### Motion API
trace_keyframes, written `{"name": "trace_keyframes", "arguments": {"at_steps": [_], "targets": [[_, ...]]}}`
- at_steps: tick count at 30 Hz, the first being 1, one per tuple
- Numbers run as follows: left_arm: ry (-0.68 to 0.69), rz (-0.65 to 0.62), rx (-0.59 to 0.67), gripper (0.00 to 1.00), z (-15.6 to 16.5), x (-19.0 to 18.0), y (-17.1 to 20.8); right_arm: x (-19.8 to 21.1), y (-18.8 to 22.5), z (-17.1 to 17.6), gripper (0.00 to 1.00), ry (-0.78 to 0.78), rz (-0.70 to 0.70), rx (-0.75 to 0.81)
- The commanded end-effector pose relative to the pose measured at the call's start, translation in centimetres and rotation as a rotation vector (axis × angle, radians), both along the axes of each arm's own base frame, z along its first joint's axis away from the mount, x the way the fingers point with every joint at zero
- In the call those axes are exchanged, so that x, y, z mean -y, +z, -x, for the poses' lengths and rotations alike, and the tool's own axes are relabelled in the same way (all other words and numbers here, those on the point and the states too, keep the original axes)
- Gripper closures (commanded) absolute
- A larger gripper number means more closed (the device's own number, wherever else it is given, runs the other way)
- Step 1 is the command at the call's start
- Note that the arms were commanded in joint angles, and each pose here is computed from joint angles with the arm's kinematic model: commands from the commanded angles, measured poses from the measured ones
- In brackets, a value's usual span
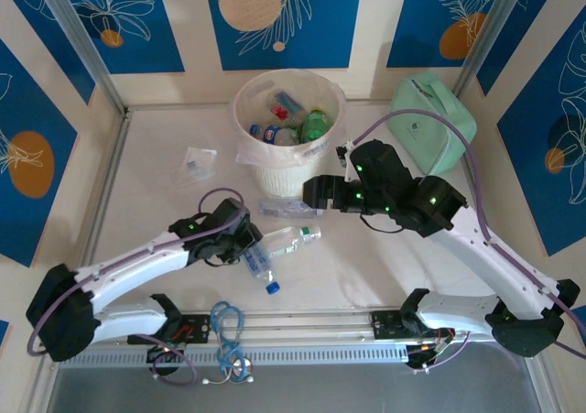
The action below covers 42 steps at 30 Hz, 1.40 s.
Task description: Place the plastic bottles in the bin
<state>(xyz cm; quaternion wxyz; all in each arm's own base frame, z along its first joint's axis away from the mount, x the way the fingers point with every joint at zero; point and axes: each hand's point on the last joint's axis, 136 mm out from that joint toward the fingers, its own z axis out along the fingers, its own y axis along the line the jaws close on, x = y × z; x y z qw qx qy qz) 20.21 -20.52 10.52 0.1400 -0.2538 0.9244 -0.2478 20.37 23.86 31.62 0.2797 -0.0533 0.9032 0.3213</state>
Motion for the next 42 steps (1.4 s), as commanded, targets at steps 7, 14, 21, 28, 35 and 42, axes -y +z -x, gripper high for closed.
{"name": "trace_keyframes", "arguments": {"at_steps": [7,14,21,28,35,42], "targets": [[-0.189,0.256,0.568,0.49,-5.1,2.0,20.5,-2.3,5.2,2.1,0.13,0.142,-0.15,0.077],[-0.373,0.413,0.838,0.51,-5.6,4.9,30.5,-4.3,6.6,4.0,0.07,0.241,-0.142,0.129],[-0.401,0.528,0.819,0.53,-6.9,6.6,31.4,-4.5,5.6,3.7,0.07,0.224,-0.036,0.148],[-0.401,0.561,0.769,0.55,-7.3,6.7,31.1,-3.7,4.5,2.9,0.08,0.171,0.067,0.168],[-0.429,0.637,0.709,0.55,-6.8,7.7,30.7,-4.0,4.6,1.4,0.05,0.145,0.145,0.196],[-0.436,0.688,0.671,0.56,-6.6,8.2,30.8,-4.8,4.3,-1.1,0.08,0.107,0.162,0.167]]}}
